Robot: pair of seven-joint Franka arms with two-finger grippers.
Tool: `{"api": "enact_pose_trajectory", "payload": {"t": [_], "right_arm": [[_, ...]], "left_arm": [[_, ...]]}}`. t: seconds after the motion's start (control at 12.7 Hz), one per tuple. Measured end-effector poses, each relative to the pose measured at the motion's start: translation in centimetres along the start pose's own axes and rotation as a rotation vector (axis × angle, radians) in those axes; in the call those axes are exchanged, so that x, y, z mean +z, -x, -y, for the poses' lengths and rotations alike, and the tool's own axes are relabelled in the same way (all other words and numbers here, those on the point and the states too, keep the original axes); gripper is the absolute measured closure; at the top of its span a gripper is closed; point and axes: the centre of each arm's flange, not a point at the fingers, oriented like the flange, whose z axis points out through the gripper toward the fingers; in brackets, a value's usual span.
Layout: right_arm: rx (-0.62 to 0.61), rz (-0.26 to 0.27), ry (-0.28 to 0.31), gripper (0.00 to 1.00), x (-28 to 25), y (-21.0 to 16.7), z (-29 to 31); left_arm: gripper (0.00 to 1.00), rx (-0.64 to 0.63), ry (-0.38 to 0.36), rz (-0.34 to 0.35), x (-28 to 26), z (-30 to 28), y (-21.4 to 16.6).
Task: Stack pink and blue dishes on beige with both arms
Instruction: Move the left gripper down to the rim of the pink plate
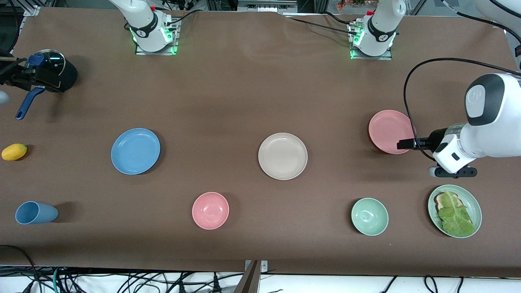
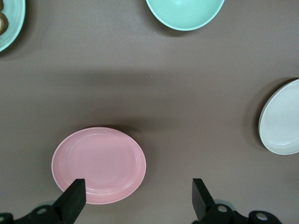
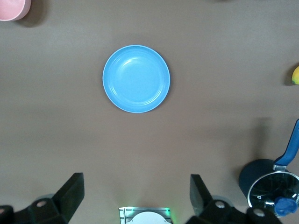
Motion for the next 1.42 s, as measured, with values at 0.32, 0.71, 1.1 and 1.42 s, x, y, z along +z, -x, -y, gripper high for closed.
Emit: {"api": "enact_pose_trajectory", "payload": {"t": [0.32,0.71,1.1,1.42], "right_arm": [[0.0,0.002,0.0,0.0,0.0,0.0,0.0],[0.0,0.004,0.0,0.0,0.0,0.0,0.0],[0.0,0.005,0.0,0.0,0.0,0.1,0.0],[0.0,0.006,0.0,0.0,0.1,0.1,0.0]], "left_arm": [[0.0,0.073,0.044,-0.054,2.2,3.6,2.9],[0.0,0.216,0.007,-0.173,5.3,7.5,7.9],[0.0,0.288,0.047,-0.215,9.0,13.8,10.6],[0.0,0.29,0.106,-0.238,11.9,17.5,10.9]]}}
